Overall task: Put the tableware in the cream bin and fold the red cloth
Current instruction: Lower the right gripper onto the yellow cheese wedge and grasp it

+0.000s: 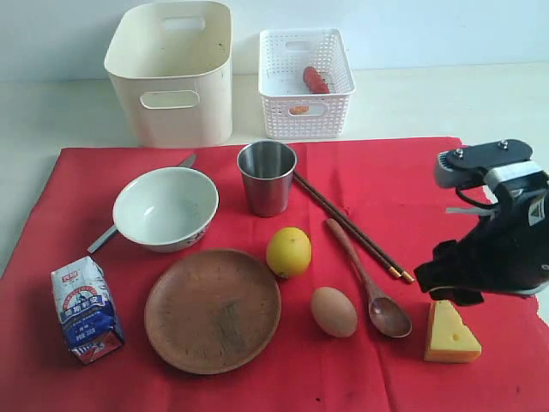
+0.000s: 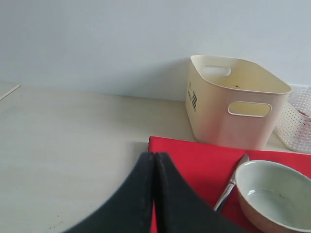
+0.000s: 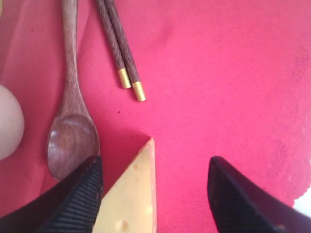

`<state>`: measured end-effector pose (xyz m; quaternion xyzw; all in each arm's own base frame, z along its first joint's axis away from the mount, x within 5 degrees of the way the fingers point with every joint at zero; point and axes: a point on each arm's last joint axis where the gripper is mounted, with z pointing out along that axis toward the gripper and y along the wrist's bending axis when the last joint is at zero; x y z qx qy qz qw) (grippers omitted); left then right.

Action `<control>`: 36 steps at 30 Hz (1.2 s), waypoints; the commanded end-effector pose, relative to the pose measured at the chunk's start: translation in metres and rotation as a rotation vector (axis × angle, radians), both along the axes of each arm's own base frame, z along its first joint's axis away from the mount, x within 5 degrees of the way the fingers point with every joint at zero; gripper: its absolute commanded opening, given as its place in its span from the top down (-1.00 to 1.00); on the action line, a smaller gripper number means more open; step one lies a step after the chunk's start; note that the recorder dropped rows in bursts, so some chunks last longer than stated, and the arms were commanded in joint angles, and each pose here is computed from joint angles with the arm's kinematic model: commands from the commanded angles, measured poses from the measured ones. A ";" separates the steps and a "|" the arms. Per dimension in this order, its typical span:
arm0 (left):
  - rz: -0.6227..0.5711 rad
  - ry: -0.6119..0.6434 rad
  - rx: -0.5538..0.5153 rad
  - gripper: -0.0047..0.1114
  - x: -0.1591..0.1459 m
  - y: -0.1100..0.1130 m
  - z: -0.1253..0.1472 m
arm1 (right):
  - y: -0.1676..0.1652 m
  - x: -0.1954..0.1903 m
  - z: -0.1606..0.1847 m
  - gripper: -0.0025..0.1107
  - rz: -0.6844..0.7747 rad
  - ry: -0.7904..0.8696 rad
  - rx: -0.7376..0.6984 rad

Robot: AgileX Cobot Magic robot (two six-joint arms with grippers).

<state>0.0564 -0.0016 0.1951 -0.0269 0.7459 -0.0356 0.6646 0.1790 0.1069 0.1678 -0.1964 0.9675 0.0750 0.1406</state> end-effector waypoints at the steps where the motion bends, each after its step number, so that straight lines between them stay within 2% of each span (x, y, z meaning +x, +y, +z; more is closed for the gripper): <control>1: 0.000 -0.006 -0.008 0.87 -0.001 0.000 0.000 | 0.005 -0.006 -0.005 -0.09 0.026 -0.028 0.019; 8: 0.000 -0.006 -0.008 0.87 -0.001 0.000 0.000 | 0.015 -0.015 -0.007 -0.09 0.085 -0.025 0.020; 18: 0.000 -0.006 -0.008 0.87 -0.001 0.000 0.000 | 0.016 -0.016 -0.008 -0.09 0.084 -0.022 0.019; 29: 0.000 -0.006 -0.008 0.87 -0.001 0.000 0.000 | 0.019 -0.009 -0.049 -0.08 0.099 0.100 -0.083; 30: 0.000 -0.006 -0.008 0.87 -0.001 0.000 0.000 | 0.019 -0.009 -0.049 -0.03 0.099 0.098 -0.082; 35: 0.000 -0.006 -0.008 0.87 -0.001 0.000 0.000 | 0.018 -0.009 -0.049 0.66 0.108 0.091 -0.095; 36: 0.000 -0.006 -0.008 0.87 -0.001 0.000 0.000 | 0.018 -0.009 -0.049 0.73 0.108 0.091 -0.095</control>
